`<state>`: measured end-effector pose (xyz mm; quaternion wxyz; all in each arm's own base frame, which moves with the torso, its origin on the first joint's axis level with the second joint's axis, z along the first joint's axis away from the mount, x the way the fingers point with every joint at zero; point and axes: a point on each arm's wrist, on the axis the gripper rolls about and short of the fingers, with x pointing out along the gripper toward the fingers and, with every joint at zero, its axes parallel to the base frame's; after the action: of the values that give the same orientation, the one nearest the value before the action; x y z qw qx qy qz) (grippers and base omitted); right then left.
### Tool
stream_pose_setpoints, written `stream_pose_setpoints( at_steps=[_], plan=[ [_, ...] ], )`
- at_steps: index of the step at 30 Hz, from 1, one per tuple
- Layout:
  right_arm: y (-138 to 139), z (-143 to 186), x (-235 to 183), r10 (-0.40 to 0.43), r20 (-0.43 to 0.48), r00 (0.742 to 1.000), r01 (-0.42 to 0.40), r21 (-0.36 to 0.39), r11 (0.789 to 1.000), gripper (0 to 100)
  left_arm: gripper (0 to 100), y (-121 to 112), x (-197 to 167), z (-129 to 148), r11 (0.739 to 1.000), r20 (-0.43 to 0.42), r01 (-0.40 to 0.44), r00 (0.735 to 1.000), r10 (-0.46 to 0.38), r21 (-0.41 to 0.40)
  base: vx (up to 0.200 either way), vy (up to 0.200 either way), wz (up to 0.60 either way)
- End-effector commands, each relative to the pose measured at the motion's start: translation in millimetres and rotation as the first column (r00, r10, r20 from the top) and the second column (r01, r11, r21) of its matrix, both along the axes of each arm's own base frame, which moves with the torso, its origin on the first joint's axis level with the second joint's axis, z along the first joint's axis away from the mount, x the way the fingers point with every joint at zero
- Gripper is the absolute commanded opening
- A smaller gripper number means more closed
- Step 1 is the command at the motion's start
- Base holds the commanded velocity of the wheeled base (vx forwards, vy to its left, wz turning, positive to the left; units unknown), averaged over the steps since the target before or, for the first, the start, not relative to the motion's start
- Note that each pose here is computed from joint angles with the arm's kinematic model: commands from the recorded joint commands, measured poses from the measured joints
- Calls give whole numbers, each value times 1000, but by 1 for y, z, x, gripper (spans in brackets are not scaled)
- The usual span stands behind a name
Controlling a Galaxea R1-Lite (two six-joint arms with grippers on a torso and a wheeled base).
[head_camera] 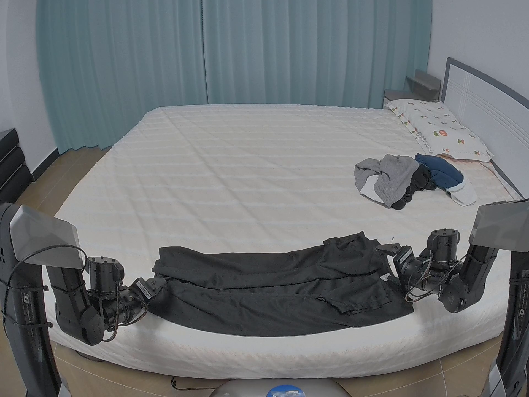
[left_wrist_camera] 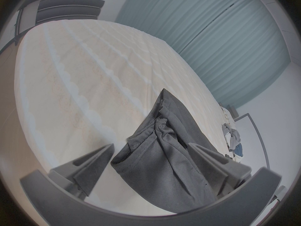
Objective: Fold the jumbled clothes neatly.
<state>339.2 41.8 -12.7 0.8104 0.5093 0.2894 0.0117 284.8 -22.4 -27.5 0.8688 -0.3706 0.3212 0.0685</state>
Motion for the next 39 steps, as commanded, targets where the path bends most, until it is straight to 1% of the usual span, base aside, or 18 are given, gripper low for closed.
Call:
stream_pose_setpoints(
  at_steps=[1,4,5,7,10,12,16,19,24,25,26,27,28,39],
  plan=[
    [0,-4,-1,0,-11,1000,0,-1,1000,100,0,-1,-2,-5,1000,-22,2,1000,-2,5,0,0,0],
    [0,-4,-1,0,-11,1000,0,-1,1000,100,0,-2,-7,-7,1000,-39,-4,999,4,16,0,0,0],
    [0,-4,-1,0,-11,1000,0,-1,1000,100,0,-2,-12,-9,999,-60,-16,998,18,38,0,0,0],
    [0,-4,-1,0,-12,1000,0,-1,1000,100,0,-2,-17,-10,998,-77,-25,997,29,53,0,0,0],
    [0,-4,-1,0,-11,1000,0,-1,1000,100,0,-1,-20,-10,998,-83,-31,996,36,62,0,0,0],
    [0,-3,-1,0,-9,1000,0,0,1000,100,0,-1,-20,-11,996,-85,-37,995,44,83,0,0,0],
    [0,-4,-1,0,-12,1000,0,-1,1000,100,0,1,-26,-12,986,-98,-48,993,65,160,0,0,0],
    [0,-4,-1,0,-12,1000,0,-1,1000,100,0,2,-29,-12,981,-110,-47,992,68,187,0,0,0],
    [0,-4,-1,1,-12,1000,-1,-2,1000,100,0,2,-34,-13,976,-126,-23,991,51,215,0,0,0],
    [0,-4,-2,2,-13,1000,-2,-3,1000,100,0,3,-34,-13,970,-125,-34,990,66,240,0,0,0],
    [0,-4,-2,2,-13,1000,-2,-3,1000,100,0,3,-34,-13,970,-125,-34,990,66,240,0,0,0],
    [0,-4,-2,5,-9,1000,-5,-8,1000,100,0,4,-34,-13,961,-125,-46,989,83,273,0,0,0],
    [0,-4,-2,5,-11,1000,-5,-9,1000,100,0,4,-34,-13,957,-126,-41,989,80,286,0,0,0],
    [0,-4,-2,5,-9,1000,-5,-8,1000,100,0,4,-38,-14,955,-143,-29,987,74,295,0,0,0]
  ],
)
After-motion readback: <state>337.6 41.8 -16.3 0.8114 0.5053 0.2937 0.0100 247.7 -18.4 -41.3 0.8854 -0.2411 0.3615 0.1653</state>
